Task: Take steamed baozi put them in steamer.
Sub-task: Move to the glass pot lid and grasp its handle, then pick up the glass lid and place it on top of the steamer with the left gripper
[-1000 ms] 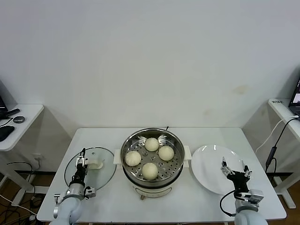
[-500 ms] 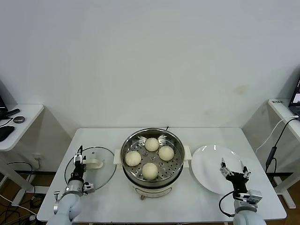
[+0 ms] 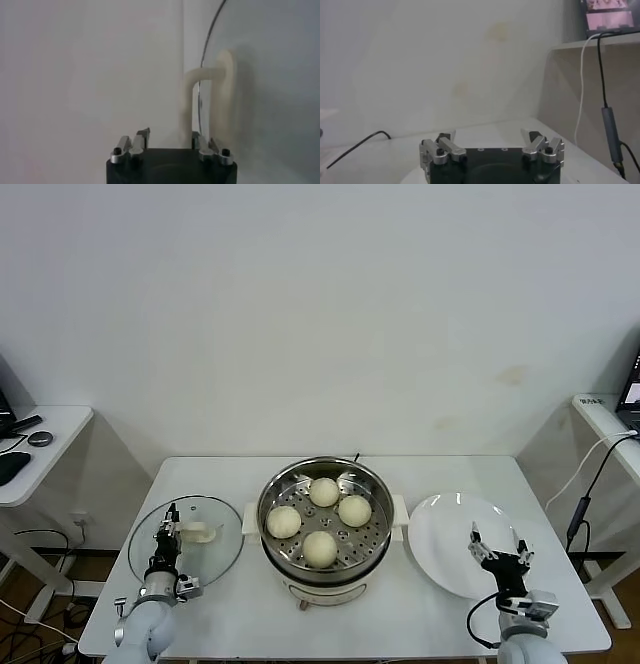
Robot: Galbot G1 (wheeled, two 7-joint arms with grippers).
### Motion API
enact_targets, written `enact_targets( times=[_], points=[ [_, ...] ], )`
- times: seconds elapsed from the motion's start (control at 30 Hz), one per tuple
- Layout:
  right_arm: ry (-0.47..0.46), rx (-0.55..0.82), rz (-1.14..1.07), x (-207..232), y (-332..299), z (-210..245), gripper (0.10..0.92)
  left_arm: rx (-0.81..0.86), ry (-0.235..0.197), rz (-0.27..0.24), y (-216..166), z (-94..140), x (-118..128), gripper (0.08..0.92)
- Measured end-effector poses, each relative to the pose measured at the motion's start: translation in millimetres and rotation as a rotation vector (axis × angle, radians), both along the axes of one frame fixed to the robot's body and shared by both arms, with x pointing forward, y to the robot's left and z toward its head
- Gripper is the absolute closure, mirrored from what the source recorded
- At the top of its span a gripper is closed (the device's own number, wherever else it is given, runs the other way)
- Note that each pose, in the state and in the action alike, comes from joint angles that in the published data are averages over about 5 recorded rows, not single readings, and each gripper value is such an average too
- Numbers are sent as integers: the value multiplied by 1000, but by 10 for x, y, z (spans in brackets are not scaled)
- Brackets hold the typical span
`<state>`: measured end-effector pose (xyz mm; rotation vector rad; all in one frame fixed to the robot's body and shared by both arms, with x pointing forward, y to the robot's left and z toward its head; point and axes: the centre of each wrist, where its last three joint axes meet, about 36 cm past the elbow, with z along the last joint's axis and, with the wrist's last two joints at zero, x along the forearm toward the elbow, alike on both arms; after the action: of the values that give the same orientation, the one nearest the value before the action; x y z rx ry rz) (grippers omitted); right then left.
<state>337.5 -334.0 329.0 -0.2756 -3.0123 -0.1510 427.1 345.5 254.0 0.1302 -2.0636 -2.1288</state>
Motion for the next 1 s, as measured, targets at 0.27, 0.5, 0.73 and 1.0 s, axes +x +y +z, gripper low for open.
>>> enact_targets(
  times=[0.27,0.5,0.73,1.0],
  points=[
    [-6,2,11,-2,34,23,200,-15,-3,44,-129,298,-112,816],
    [-13,7,22,4,71,48,200,28,-20,137,-340,652,-223,818],
    [-18,14,33,20,97,90,200,66,-19,265,-577,1038,-336,818],
    [-14,15,32,-10,76,107,200,-2,-47,331,-973,1541,-506,818]
  ],
)
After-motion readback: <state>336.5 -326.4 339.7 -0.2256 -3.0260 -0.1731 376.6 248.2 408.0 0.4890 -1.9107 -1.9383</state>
